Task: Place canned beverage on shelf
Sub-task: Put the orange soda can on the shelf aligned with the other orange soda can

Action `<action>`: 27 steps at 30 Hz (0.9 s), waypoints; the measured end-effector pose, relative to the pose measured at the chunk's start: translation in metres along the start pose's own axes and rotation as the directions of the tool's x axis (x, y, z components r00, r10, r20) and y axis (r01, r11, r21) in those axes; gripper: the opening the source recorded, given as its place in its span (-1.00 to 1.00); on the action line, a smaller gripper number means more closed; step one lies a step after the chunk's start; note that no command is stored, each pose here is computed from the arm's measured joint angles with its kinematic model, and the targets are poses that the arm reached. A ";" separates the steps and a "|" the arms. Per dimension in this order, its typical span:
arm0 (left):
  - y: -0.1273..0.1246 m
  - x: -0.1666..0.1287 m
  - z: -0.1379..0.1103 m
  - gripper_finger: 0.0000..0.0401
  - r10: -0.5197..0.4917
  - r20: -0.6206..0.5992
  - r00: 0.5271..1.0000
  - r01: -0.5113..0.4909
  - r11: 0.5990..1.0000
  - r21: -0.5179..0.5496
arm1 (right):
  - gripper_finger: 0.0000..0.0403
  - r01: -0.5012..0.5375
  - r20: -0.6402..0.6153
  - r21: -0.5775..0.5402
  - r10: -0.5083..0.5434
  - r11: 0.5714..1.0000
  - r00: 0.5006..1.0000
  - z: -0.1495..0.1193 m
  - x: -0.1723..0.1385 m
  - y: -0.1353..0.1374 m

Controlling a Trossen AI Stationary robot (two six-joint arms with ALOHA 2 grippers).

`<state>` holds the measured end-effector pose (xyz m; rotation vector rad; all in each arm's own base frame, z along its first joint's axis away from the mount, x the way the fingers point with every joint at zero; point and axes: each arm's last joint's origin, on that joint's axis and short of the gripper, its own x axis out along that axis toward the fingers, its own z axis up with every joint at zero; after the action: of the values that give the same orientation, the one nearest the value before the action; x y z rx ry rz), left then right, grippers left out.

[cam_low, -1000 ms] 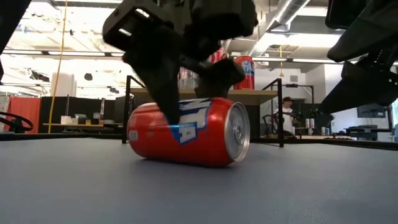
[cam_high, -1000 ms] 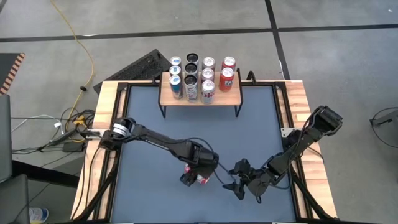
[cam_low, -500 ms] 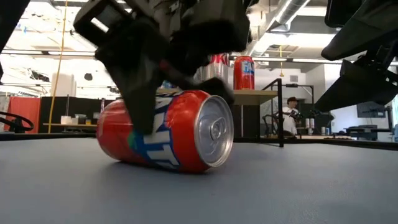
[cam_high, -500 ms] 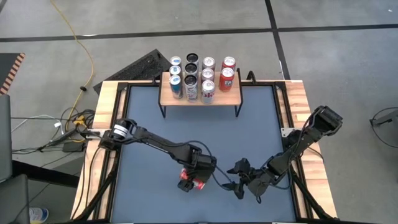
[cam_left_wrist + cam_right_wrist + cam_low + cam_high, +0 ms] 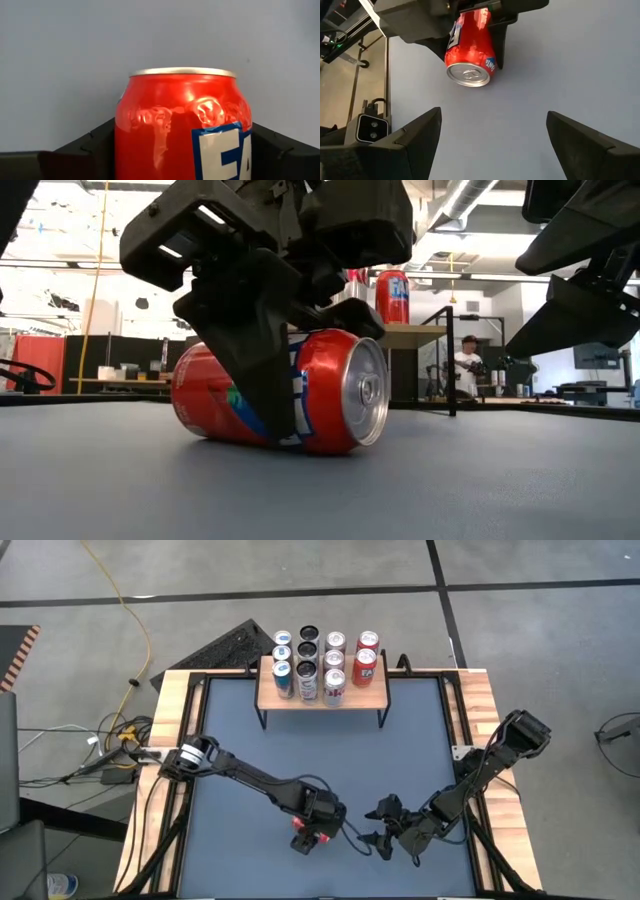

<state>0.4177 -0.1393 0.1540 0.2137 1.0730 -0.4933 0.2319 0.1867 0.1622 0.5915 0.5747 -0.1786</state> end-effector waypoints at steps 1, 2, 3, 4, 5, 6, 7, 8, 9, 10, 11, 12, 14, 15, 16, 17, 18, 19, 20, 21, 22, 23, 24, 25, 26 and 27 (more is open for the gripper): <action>-0.001 0.000 0.000 0.40 0.002 0.000 1.000 -0.002 1.000 -0.005 | 0.70 0.000 0.000 0.000 0.000 1.000 1.000 0.000 0.000 0.000; -0.001 0.000 0.000 0.40 0.002 0.000 1.000 -0.002 1.000 -0.008 | 0.70 0.000 0.000 0.000 0.000 1.000 1.000 0.000 0.000 0.000; -0.001 0.000 0.000 0.40 0.001 0.000 1.000 -0.001 1.000 -0.014 | 0.70 0.000 0.000 0.000 0.000 1.000 1.000 0.000 0.000 0.000; -0.002 0.000 0.000 0.40 0.004 0.000 1.000 -0.004 1.000 -0.020 | 0.70 0.000 0.000 0.000 0.000 1.000 1.000 0.000 0.000 0.000; -0.002 0.000 0.001 0.40 0.010 0.002 1.000 -0.010 1.000 -0.027 | 0.70 0.000 0.000 0.000 0.000 1.000 1.000 0.000 0.000 0.000; -0.001 0.000 0.001 0.40 0.025 0.006 1.000 -0.024 0.999 -0.043 | 0.70 0.000 0.000 0.000 0.000 1.000 1.000 0.000 0.000 0.000; 0.000 0.000 0.002 0.40 0.054 0.010 0.998 -0.053 0.997 -0.063 | 0.70 0.000 0.000 0.000 0.000 1.000 1.000 0.000 0.000 0.000; 0.000 0.000 0.003 0.40 0.089 0.016 0.996 -0.087 0.993 -0.080 | 0.70 0.000 0.000 0.000 0.000 1.000 1.000 0.000 0.000 0.000; 0.000 -0.002 0.004 0.42 0.124 0.020 0.992 -0.121 0.988 -0.096 | 0.70 0.000 0.000 0.000 0.000 1.000 1.000 0.000 0.000 0.000; 0.001 -0.002 0.005 0.43 0.149 0.027 0.988 -0.146 0.983 -0.110 | 0.70 0.000 -0.001 0.000 0.000 1.000 1.000 0.000 0.000 0.000; 0.003 -0.004 0.006 0.44 0.175 0.041 0.984 -0.169 0.978 -0.126 | 0.70 0.000 -0.001 0.000 0.000 1.000 1.000 0.000 0.000 0.000; 0.003 -0.007 0.008 0.45 0.198 0.058 0.979 -0.188 0.972 -0.139 | 0.70 -0.001 -0.001 0.000 0.001 1.000 1.000 0.000 0.000 0.000; 0.004 -0.015 0.013 0.45 0.238 0.093 0.967 -0.221 0.961 -0.164 | 0.70 0.001 0.002 -0.001 -0.001 1.000 1.000 0.000 0.000 0.000; 0.003 -0.021 0.016 0.45 0.256 0.114 0.960 -0.235 0.957 -0.170 | 0.70 0.002 0.006 -0.004 -0.002 1.000 1.000 0.000 0.000 0.000; 0.003 -0.027 0.018 0.45 0.274 0.128 0.953 -0.250 0.952 -0.175 | 0.70 0.007 0.015 -0.010 -0.006 1.000 1.000 -0.001 -0.001 0.000; 0.002 -0.034 0.020 0.45 0.293 0.142 0.945 -0.267 0.947 -0.179 | 0.70 0.011 0.028 -0.015 -0.011 1.000 1.000 -0.002 -0.002 0.001; 0.002 -0.041 0.021 0.45 0.318 0.160 0.935 -0.287 0.940 -0.186 | 0.70 0.014 0.038 -0.020 -0.013 1.000 0.999 -0.003 -0.003 0.002; 0.001 -0.048 0.019 0.45 0.343 0.183 0.922 -0.307 0.931 -0.197 | 0.70 0.015 0.044 -0.026 -0.014 1.000 0.999 -0.005 -0.005 0.002; 0.000 -0.056 0.018 0.45 0.362 0.215 0.907 -0.318 0.924 -0.212 | 0.70 0.012 0.043 -0.032 -0.010 0.999 0.999 -0.007 -0.006 0.004; -0.001 -0.065 0.015 0.45 0.385 0.249 0.888 -0.332 0.914 -0.232 | 0.70 0.005 0.039 -0.038 -0.003 0.999 0.999 -0.009 -0.008 0.005; -0.002 -0.073 0.010 0.45 0.416 0.289 0.862 -0.350 0.901 -0.255 | 0.70 0.001 0.039 -0.045 0.001 0.999 0.999 -0.012 -0.010 0.006; -0.003 -0.084 0.005 0.45 0.453 0.336 0.826 -0.367 0.884 -0.288 | 0.70 -0.003 0.044 -0.050 0.005 0.999 0.999 -0.014 -0.012 0.007; -0.004 -0.093 -0.001 0.45 0.498 0.393 0.773 -0.386 0.861 -0.331 | 0.70 -0.002 0.054 -0.057 0.005 0.998 0.999 -0.016 -0.014 0.008; -0.005 -0.099 -0.008 0.45 0.541 0.450 0.710 -0.399 0.836 -0.376 | 0.70 0.001 0.069 -0.061 0.003 0.998 0.998 -0.017 -0.015 0.009; -0.006 -0.105 -0.016 0.45 0.572 0.517 0.637 -0.393 0.818 -0.420 | 0.70 0.007 0.086 -0.066 -0.001 0.998 0.996 -0.019 -0.017 0.010; -0.007 -0.109 -0.025 0.45 0.592 0.577 0.563 -0.380 0.805 -0.455 | 0.70 0.012 0.102 -0.069 -0.005 0.998 0.995 -0.020 -0.018 0.010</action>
<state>0.3535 -0.1045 0.2383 0.0503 0.2717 0.1213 0.2111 0.2063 0.1639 0.5099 0.4828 -0.1951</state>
